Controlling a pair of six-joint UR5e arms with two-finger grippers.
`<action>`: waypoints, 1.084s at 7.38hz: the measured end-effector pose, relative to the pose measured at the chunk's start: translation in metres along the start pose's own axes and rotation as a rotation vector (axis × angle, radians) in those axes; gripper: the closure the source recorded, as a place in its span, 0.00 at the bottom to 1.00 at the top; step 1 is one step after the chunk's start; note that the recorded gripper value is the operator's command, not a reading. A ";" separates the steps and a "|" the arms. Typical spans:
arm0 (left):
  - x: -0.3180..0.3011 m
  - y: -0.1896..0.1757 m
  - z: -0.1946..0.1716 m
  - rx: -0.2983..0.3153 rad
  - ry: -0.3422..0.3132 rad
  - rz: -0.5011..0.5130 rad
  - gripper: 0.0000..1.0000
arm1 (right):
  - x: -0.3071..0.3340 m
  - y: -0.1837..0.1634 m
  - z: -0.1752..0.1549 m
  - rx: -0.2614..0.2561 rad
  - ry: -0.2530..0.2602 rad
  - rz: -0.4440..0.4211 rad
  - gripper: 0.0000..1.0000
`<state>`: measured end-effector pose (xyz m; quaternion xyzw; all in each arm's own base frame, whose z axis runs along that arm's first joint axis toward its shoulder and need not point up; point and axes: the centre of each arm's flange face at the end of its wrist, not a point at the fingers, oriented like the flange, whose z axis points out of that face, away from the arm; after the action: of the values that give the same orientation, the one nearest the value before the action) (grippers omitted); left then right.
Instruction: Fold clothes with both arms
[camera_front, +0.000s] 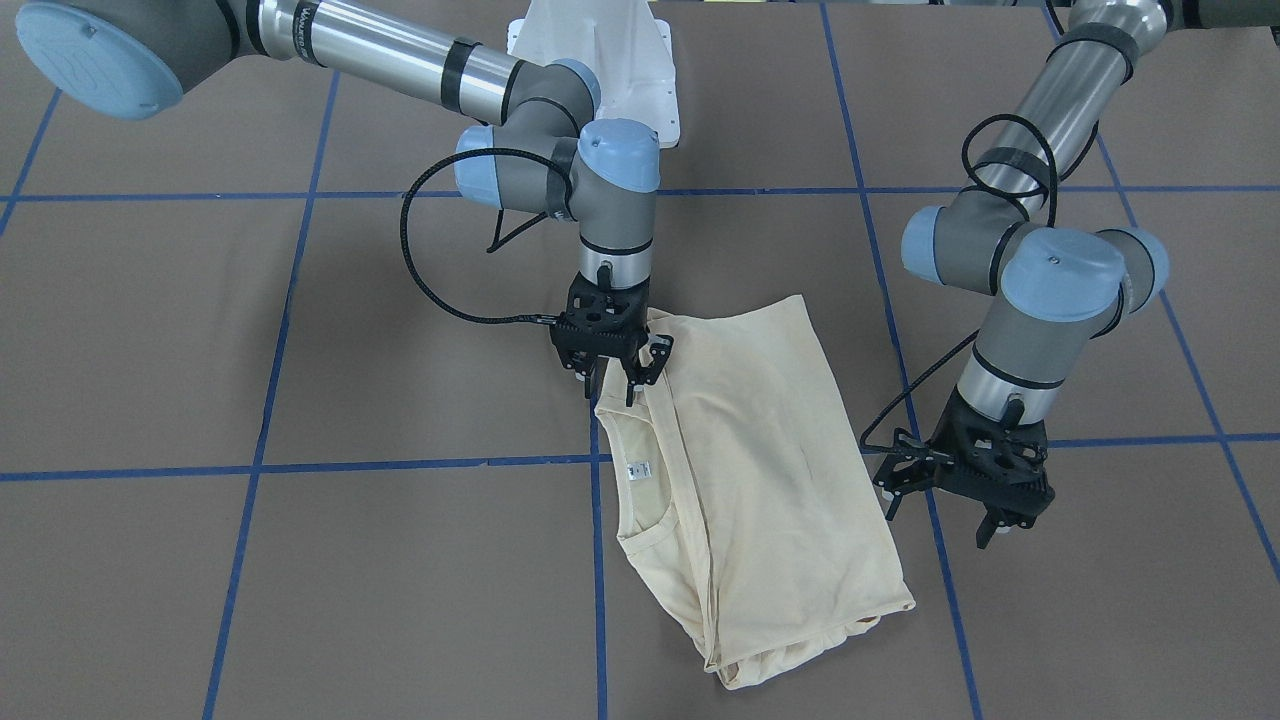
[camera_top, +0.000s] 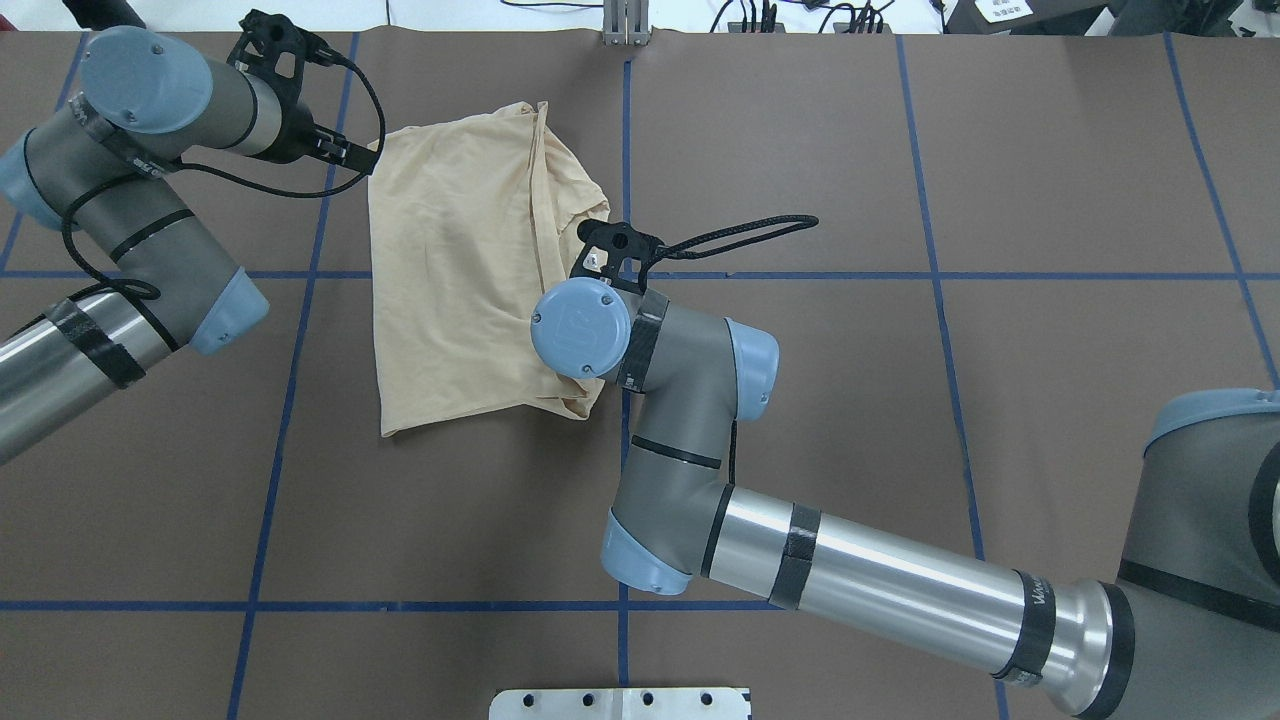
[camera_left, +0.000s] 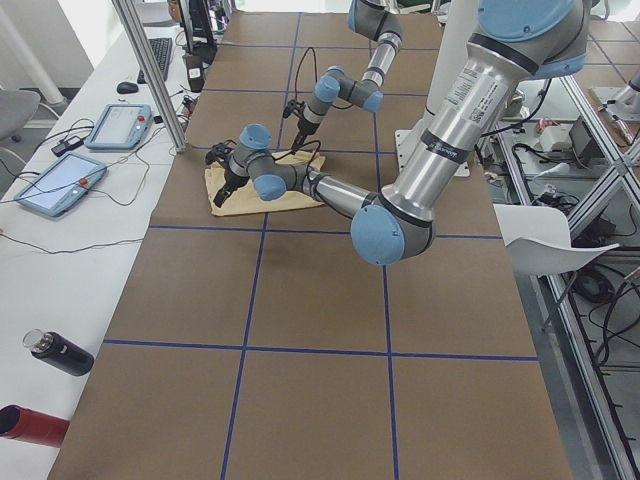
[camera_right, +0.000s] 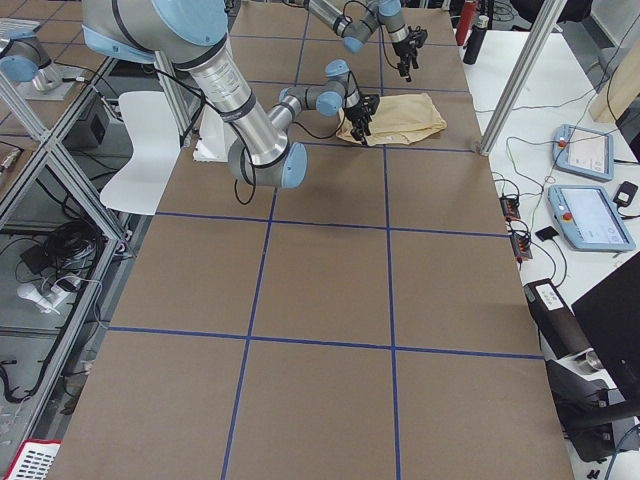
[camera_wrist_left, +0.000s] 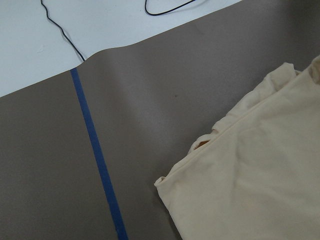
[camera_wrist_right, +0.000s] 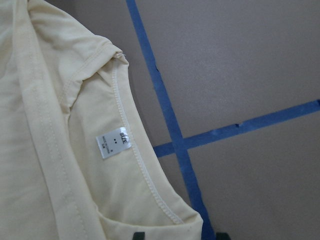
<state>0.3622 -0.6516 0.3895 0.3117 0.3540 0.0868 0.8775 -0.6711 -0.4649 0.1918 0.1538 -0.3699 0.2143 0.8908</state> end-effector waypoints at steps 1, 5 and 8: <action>-0.001 0.001 0.000 -0.001 -0.001 -0.001 0.00 | 0.000 0.001 0.000 0.002 0.000 -0.008 0.49; -0.007 0.009 0.003 -0.008 -0.006 -0.002 0.00 | 0.001 0.003 0.003 0.013 0.006 -0.017 0.53; -0.008 0.011 0.003 -0.009 -0.007 -0.002 0.00 | 0.000 0.003 0.003 0.019 0.006 -0.016 0.68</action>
<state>0.3589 -0.6473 0.4017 0.3075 0.3511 0.0864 0.8802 -0.6745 -0.4635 0.1946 0.1646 -0.3640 0.2113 0.8921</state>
